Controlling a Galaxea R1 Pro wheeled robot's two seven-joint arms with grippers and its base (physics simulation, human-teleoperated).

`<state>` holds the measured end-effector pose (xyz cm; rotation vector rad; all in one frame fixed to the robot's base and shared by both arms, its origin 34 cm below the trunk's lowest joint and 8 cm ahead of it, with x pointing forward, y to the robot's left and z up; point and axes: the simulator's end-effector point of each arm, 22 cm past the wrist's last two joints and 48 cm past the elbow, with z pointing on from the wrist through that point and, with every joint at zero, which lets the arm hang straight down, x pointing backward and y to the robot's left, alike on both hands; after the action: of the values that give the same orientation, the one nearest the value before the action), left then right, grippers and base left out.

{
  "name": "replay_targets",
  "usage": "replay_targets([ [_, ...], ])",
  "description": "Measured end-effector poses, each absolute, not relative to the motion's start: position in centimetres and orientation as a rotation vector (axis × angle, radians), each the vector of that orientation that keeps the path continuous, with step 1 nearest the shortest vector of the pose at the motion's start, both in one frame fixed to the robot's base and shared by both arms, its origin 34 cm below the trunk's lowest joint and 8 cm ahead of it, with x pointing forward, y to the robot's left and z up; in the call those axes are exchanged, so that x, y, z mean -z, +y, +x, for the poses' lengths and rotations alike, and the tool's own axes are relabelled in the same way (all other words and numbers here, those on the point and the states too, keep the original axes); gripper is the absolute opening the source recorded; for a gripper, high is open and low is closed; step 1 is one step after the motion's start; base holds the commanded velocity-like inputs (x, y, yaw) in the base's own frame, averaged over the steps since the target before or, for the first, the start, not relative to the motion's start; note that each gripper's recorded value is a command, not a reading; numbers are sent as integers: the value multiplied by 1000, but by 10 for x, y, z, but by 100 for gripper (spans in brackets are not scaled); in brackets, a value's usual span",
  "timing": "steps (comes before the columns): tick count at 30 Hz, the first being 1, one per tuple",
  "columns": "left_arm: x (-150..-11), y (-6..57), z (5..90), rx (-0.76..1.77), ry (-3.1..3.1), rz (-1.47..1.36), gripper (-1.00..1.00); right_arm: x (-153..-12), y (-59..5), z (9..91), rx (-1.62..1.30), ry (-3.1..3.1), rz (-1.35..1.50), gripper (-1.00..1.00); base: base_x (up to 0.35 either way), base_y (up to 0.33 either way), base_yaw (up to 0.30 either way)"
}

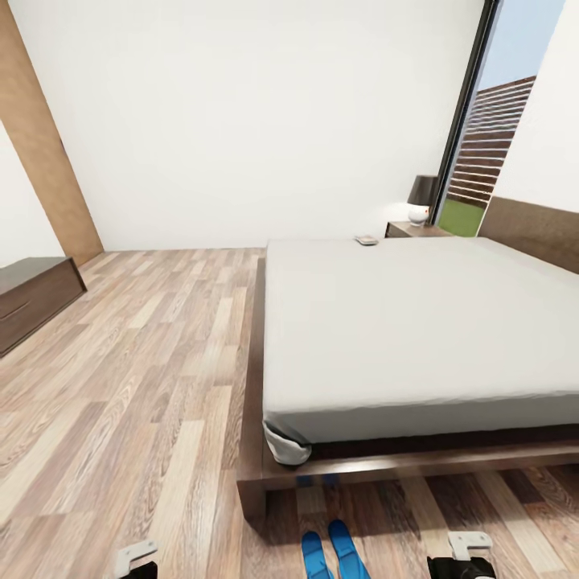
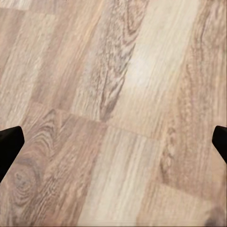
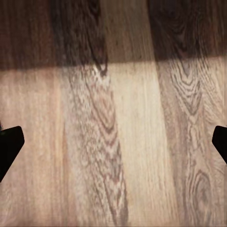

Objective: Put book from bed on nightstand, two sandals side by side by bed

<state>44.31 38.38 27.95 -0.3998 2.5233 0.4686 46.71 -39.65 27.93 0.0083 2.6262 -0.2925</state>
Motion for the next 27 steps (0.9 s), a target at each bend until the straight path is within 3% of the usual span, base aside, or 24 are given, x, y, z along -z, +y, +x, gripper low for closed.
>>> replay_targets([
  [27, -338, 354, 462, -416, 2491, -405, 100, -338, -391, 482, 281, 2622, 4, 100, 0, 0, 0],
])
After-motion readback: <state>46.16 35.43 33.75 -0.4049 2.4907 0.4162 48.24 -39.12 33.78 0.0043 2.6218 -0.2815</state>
